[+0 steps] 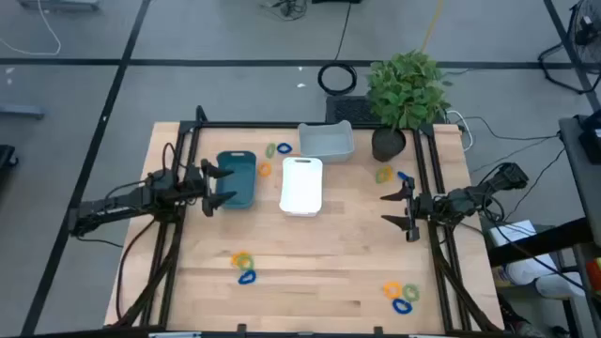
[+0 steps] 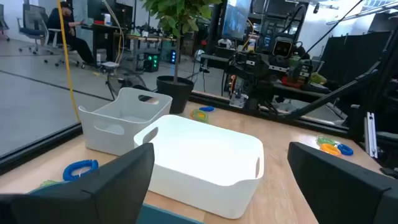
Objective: Sort spring keychains
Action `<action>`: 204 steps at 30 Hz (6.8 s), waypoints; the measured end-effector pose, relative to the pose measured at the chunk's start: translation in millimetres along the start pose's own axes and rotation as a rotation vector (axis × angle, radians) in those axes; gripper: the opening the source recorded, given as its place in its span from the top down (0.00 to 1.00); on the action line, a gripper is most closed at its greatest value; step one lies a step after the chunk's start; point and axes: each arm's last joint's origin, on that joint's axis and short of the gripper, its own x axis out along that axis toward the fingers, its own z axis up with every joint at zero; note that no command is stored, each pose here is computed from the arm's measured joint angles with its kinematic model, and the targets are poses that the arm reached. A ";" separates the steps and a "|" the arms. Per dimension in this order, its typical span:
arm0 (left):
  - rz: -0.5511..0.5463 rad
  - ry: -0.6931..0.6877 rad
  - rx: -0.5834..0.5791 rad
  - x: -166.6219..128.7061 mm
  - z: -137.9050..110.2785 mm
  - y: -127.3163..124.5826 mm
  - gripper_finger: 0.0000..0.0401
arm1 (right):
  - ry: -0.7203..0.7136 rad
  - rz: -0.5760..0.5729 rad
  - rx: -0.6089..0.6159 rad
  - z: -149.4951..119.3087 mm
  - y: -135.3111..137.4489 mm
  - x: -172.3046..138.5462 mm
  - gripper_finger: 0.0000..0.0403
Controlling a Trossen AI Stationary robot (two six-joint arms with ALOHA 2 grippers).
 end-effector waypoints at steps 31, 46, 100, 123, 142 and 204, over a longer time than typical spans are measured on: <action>0.000 0.000 0.000 0.0 0.0 0.0 0.06 | 0.000 0.003 0.037 0.0 0.1 0.0 0.40; 0.000 0.000 0.000 0.0 0.0 0.0 0.06 | 0.027 -0.108 0.057 9.2 -2.4 1.4 0.40; 0.000 0.000 0.000 0.0 -0.1 0.0 0.06 | 1.306 -0.145 0.103 167.4 48.7 75.5 0.40; 0.000 0.001 0.000 0.0 -0.1 0.0 0.06 | 1.463 -0.074 0.169 140.4 110.8 80.0 0.43; 0.000 0.000 0.000 0.0 0.0 0.0 0.06 | 1.531 -0.077 0.253 93.9 195.8 73.4 0.45; 0.000 0.000 0.000 0.0 -0.1 0.0 0.06 | 1.583 -0.097 -0.020 -48.3 181.7 70.7 0.58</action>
